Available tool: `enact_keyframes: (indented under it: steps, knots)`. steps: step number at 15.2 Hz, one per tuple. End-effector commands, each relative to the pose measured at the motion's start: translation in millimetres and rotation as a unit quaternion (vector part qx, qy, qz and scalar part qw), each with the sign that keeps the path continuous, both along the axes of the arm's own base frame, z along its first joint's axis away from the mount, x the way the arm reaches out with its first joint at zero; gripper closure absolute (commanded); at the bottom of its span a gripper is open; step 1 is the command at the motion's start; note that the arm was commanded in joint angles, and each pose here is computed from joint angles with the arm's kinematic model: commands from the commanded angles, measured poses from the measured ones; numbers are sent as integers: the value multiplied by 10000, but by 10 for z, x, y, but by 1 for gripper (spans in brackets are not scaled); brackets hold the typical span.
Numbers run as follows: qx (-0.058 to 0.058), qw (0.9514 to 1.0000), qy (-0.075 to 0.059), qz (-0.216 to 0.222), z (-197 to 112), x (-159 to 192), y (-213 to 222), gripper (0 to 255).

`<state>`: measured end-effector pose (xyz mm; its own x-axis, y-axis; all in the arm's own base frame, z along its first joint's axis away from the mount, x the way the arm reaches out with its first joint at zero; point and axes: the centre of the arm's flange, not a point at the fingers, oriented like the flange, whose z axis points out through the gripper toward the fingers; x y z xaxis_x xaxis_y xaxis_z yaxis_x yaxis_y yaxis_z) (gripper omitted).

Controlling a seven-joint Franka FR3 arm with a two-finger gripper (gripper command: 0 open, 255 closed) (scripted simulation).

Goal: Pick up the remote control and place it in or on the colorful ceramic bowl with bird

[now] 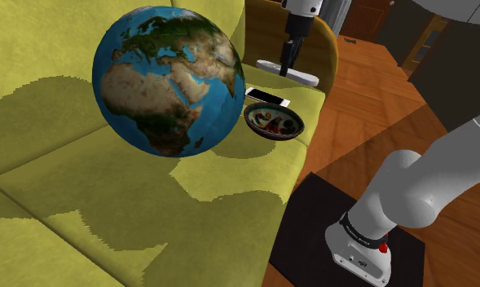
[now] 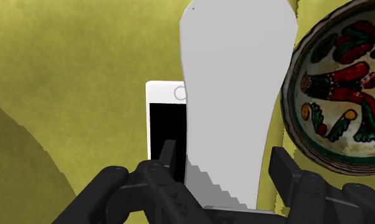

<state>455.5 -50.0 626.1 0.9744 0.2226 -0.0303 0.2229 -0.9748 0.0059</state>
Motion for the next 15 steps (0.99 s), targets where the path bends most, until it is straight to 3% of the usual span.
enact_keyframes:
  steps: [1,11,15]
  knots:
    - [-4,10000,-1,-7,-3,-134,236,255]
    - [-4,10000,-1,-7,16,-768,1456,255]
    - [-4,10000,-1,-7,-195,-768,1456,255]
